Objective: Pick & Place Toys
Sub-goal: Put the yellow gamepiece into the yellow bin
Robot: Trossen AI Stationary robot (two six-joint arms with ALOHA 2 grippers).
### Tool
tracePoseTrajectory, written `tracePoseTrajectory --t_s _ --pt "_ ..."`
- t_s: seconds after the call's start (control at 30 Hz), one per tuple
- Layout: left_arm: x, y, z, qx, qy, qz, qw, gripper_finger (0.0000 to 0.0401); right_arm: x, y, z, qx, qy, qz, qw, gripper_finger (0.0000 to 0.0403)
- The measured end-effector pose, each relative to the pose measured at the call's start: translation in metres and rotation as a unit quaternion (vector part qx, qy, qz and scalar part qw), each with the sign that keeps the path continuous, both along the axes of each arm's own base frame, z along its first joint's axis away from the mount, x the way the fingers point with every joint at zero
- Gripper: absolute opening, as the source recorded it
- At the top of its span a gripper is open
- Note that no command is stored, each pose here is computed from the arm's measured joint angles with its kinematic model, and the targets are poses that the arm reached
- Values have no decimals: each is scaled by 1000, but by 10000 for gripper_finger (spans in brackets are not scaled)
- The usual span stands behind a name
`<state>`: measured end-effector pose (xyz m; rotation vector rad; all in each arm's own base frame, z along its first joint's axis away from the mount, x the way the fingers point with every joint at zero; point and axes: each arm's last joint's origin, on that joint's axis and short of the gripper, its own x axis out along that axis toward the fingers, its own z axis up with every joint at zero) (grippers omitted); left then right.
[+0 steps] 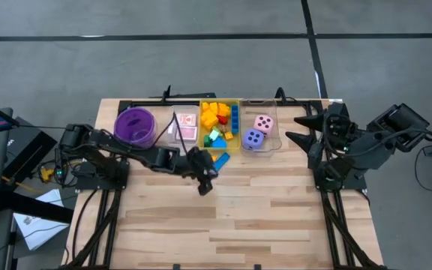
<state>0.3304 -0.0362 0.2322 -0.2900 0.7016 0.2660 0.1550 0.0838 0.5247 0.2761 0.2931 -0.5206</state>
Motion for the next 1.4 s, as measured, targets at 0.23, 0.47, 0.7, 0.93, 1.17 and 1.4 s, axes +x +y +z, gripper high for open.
tracePoseTrajectory --t_s 0.23,0.47,0.7,0.93,1.17,1.4 --pt "-11 -35 -14 69 -30 8 997 198 -2 -1 0 19 4 16 1000 250" --pt "-32 -40 -49 114 -87 118 983 269 -5 -3 2 41 -8 11 999 250" --pt "-39 -31 -75 87 -131 134 978 312 -8 -5 3 57 -10 15 998 250" --pt "-32 -30 -110 78 -136 142 977 303 -7 -7 3 65 -15 3 998 250" --pt "-26 -22 -134 93 -127 165 974 301 -4 -10 4 84 -33 -17 996 250" --pt "-24 -13 -147 103 -112 180 972 298 -1 -13 7 91 -50 -28 994 250"
